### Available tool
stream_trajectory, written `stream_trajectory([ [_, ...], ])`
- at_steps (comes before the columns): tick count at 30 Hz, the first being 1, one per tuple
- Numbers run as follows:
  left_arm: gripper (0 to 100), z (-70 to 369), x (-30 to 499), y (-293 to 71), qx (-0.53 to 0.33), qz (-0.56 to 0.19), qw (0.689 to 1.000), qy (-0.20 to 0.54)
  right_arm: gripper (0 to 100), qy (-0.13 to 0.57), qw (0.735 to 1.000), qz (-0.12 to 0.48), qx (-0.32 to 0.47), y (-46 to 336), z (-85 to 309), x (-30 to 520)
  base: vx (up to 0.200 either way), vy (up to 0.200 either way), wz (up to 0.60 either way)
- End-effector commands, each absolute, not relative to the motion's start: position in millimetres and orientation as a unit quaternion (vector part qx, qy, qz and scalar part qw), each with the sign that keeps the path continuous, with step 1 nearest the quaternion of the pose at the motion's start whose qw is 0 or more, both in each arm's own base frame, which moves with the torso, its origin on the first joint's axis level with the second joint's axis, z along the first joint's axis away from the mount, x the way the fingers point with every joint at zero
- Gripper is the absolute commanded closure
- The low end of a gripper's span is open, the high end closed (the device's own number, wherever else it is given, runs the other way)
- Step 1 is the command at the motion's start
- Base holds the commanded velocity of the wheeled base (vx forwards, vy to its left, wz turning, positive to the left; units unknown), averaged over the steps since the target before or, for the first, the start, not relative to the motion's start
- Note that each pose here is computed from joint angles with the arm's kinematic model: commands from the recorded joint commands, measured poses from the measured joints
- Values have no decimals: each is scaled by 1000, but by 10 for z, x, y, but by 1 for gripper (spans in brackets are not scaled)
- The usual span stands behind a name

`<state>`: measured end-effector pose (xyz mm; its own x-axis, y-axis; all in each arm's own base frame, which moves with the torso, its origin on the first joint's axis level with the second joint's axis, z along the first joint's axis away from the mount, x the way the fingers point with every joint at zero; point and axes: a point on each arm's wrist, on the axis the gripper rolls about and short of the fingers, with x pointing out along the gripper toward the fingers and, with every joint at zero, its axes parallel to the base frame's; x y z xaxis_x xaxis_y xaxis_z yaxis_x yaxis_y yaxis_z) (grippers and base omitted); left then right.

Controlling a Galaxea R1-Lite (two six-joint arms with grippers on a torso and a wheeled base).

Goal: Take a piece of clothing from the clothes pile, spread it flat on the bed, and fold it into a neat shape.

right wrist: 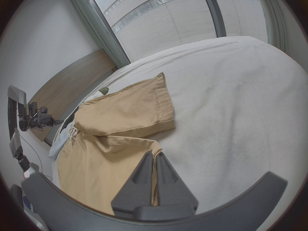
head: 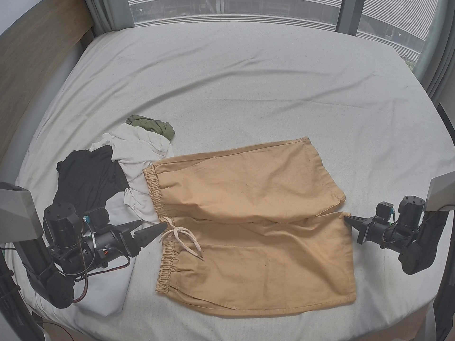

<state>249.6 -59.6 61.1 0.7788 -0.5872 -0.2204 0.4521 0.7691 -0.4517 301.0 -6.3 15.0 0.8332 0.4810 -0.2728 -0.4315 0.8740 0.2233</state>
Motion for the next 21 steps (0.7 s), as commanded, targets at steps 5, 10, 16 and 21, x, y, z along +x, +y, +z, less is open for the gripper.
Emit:
stream_trajectory([
  [5,0,583,2483,-595,-191,-280,923,184,100,149,960,226,75,-153,222,3010,0,0,0],
  [10,0,490,2451,-620,-187,-282,918,206,100,150,960,226,75,-153,213,3010,0,0,0],
  [16,0,393,2320,-626,-174,-291,910,238,100,149,959,230,74,-126,221,3015,0,0,0],
  [21,0,345,2171,-601,-161,-310,900,262,0,142,960,230,72,-124,238,3045,0,0,0],
])
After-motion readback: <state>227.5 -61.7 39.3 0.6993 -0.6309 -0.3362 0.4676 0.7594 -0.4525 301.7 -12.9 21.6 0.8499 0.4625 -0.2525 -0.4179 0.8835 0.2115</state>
